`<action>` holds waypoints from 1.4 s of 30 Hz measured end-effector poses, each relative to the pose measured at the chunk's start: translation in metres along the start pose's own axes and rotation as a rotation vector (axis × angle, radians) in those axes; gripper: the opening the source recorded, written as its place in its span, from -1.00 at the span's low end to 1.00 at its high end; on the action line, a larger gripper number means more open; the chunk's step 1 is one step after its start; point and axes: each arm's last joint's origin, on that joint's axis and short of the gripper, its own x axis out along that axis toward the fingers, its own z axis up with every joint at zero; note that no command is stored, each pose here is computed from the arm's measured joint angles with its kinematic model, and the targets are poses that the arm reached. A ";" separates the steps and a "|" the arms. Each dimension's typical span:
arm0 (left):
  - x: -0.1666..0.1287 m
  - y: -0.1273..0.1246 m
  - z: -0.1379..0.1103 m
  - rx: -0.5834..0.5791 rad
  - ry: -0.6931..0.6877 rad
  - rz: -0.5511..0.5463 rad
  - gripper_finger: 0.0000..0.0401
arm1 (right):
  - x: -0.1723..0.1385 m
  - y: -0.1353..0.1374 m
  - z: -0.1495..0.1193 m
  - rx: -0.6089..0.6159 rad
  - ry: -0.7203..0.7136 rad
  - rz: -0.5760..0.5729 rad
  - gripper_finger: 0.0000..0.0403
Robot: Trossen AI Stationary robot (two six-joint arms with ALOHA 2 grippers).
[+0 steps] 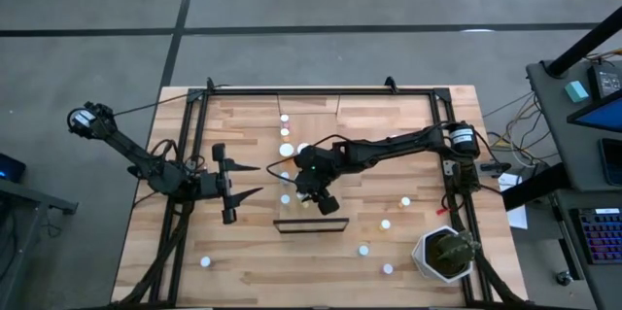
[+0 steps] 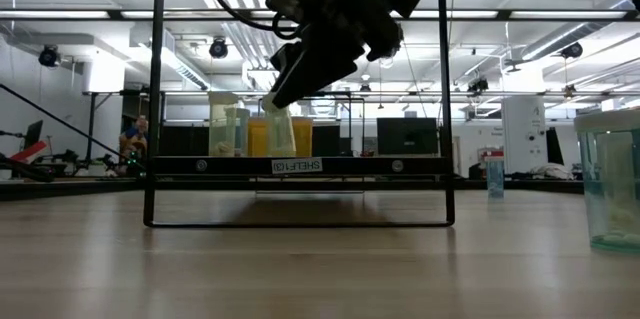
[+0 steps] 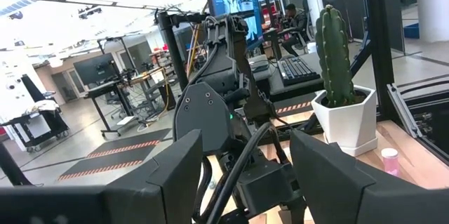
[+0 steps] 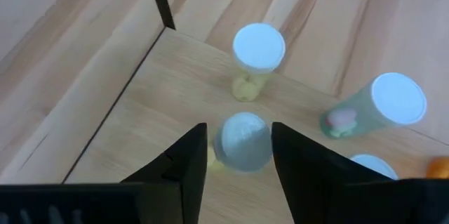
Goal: Pick and place medicine bottles onto shelf by color
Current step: Put the yellow pill bottle aligned with the other yellow pill bottle on the shelf
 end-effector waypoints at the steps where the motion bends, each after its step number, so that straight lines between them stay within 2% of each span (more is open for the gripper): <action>1: 0.000 0.000 0.000 0.000 0.000 0.000 -0.01 | 0.000 0.000 0.000 0.000 0.000 0.000 -0.24; 6: 0.000 0.000 0.000 0.000 0.000 0.000 -0.01 | 0.000 0.000 0.000 0.007 -0.001 -0.001 -0.23; 16: 0.000 0.000 0.000 0.000 0.000 0.000 -0.01 | 0.001 0.003 0.001 0.004 -0.002 0.010 -0.37; 25: 0.000 0.000 0.000 0.000 0.000 0.000 -0.01 | -0.002 0.006 0.006 -0.005 -0.009 0.011 -0.33; 30: 0.000 0.000 0.000 0.000 0.000 0.000 -0.01 | -0.001 0.009 0.007 -0.036 -0.007 0.010 -0.38; 35: 0.000 0.000 0.000 0.000 0.000 0.000 -0.01 | 0.002 0.020 0.012 -0.137 0.020 -0.068 -0.41; 42: 0.000 0.000 0.000 0.000 0.000 0.000 -0.01 | 0.004 0.024 0.017 -0.171 0.015 -0.145 -0.41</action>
